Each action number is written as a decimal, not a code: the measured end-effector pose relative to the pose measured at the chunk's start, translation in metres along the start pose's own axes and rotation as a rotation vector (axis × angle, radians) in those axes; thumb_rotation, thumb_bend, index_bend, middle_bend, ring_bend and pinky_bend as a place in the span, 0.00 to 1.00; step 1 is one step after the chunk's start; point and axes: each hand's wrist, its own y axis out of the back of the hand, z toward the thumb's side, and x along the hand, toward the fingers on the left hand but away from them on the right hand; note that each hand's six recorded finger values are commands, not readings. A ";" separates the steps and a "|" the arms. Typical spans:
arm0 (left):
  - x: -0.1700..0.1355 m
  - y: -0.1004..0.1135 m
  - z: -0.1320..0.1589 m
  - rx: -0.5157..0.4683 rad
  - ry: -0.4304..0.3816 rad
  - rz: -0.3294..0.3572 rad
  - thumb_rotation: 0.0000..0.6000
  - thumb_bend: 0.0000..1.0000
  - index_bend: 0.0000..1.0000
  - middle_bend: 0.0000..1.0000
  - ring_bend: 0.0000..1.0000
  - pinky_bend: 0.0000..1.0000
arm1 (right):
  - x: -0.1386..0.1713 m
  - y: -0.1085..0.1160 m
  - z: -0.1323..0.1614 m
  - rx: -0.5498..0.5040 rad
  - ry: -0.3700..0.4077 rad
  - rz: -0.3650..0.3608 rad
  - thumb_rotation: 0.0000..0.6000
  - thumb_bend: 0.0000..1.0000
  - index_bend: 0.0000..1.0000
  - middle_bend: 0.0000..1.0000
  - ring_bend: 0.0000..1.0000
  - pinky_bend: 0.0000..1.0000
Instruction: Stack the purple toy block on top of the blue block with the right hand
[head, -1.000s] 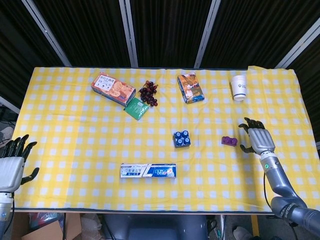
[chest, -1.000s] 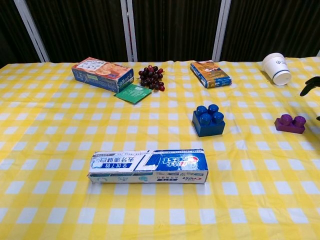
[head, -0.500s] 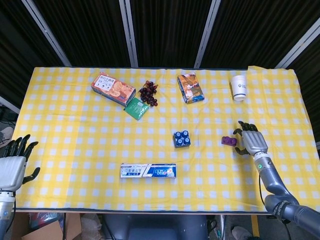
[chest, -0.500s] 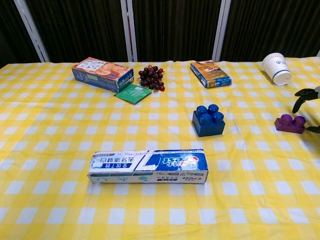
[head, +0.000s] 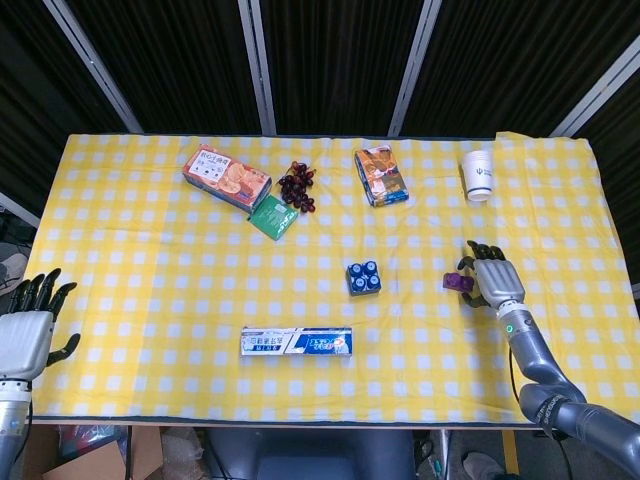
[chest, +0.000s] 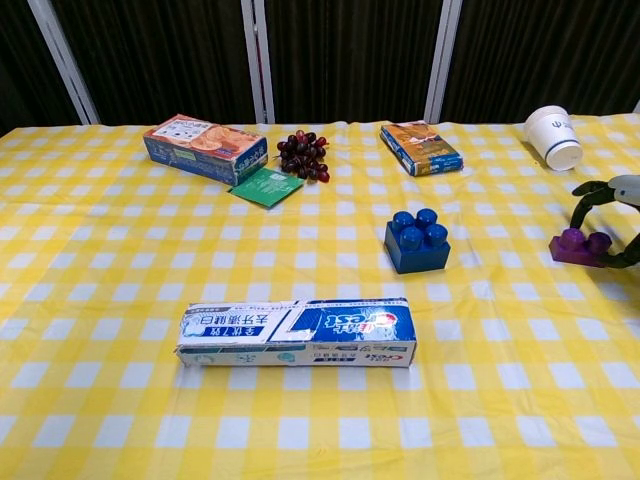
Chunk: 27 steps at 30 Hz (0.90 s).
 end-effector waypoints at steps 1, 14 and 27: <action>0.000 0.000 0.000 0.001 0.000 0.000 1.00 0.32 0.15 0.00 0.00 0.05 | -0.001 -0.001 0.000 0.001 0.000 0.001 1.00 0.39 0.35 0.00 0.00 0.00; 0.004 -0.004 0.000 0.011 0.008 -0.011 1.00 0.32 0.15 0.00 0.00 0.05 | -0.007 0.000 0.002 -0.005 -0.002 -0.001 1.00 0.39 0.40 0.00 0.00 0.00; 0.005 -0.007 0.003 0.020 0.004 -0.019 1.00 0.32 0.15 0.00 0.00 0.05 | -0.008 -0.001 -0.002 -0.005 -0.007 0.001 1.00 0.39 0.44 0.00 0.00 0.00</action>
